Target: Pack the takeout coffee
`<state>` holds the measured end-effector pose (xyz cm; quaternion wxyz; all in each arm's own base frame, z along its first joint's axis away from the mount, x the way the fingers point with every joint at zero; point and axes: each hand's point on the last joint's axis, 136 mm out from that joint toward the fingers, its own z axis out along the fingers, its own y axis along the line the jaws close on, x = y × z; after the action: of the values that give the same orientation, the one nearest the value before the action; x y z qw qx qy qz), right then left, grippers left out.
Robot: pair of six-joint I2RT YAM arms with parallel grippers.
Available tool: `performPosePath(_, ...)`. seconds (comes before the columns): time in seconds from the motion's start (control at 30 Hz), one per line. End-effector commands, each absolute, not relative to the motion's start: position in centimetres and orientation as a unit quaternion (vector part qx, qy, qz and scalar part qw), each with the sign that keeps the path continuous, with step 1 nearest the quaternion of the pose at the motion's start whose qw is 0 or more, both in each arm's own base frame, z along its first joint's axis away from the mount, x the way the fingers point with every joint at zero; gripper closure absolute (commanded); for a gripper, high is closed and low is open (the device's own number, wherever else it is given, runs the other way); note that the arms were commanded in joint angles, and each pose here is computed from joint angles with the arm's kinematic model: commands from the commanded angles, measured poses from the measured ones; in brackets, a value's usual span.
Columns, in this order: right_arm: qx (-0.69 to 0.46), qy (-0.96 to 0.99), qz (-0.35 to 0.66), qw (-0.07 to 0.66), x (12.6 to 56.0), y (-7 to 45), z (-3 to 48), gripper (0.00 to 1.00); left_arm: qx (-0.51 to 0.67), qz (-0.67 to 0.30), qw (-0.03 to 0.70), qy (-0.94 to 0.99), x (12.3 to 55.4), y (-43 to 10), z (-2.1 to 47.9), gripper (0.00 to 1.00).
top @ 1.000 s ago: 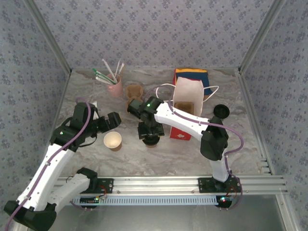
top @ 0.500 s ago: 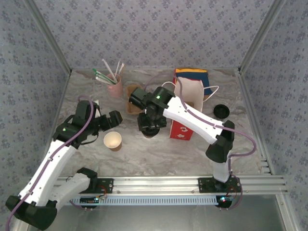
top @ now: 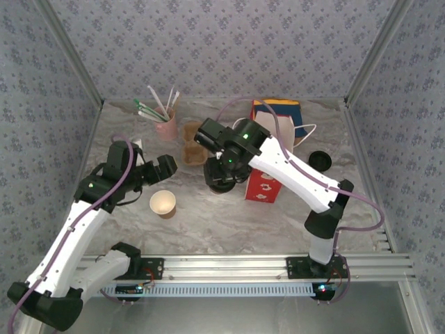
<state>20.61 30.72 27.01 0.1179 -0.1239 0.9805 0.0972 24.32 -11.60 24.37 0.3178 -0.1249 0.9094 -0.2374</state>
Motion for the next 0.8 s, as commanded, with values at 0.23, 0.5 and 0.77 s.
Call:
performPosePath(0.23,-0.119,0.971,0.123,0.17,18.8,25.1,33.3,0.38,-0.117,-0.263,0.33,0.899,25.7,-12.7,26.0,0.0)
performPosePath(0.5,-0.09,0.961,0.165,0.204,18.4,21.7,36.6,0.38,-0.118,-0.267,0.327,0.899,26.2,-13.2,26.0,0.0)
performPosePath(0.77,-0.048,0.944,0.212,0.247,19.1,18.9,39.3,0.38,-0.114,-0.271,0.321,0.9,26.3,-13.8,25.8,0.0)
